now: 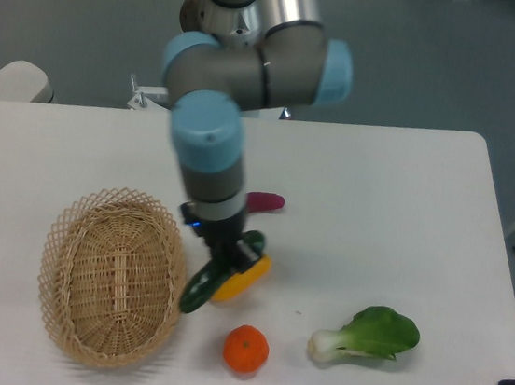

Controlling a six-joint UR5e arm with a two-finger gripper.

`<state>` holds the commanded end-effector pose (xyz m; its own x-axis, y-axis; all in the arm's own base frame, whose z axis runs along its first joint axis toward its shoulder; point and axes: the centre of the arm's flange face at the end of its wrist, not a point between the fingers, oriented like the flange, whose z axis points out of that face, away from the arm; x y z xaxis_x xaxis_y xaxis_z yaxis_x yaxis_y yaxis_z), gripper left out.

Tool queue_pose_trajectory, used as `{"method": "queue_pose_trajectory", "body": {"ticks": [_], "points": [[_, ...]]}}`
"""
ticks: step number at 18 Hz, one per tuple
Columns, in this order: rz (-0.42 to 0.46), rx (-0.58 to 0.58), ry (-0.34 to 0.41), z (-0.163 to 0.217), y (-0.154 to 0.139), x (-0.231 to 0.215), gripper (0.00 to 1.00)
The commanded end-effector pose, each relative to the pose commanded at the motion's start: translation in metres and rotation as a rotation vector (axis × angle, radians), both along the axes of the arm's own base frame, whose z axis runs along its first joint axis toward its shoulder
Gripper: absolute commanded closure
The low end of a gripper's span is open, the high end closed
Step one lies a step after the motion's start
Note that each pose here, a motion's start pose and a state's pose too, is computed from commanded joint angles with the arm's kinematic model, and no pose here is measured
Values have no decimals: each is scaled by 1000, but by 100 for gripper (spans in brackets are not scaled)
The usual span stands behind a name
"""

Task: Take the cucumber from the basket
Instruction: 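Lift the cucumber out of the basket and carry it beside the pepper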

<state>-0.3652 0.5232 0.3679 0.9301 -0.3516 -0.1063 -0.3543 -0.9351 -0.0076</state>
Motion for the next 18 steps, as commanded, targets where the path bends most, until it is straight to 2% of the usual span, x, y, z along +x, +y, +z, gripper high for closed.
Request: {"method": "queue_pose_trajectory", "body": {"ticks": [3,5,8,11,13,18], "points": [[9,31,-33,12,-11,-18,71],[-38,31,-29,15,-14,-23,71],[-37,36,-19,20,-20,-36,71],[-90,25,-24,16,-19,-39,71],[-99,24,-17,16,-16,-47,71],[-114,20,-10,15,-32,-68,71]]}}
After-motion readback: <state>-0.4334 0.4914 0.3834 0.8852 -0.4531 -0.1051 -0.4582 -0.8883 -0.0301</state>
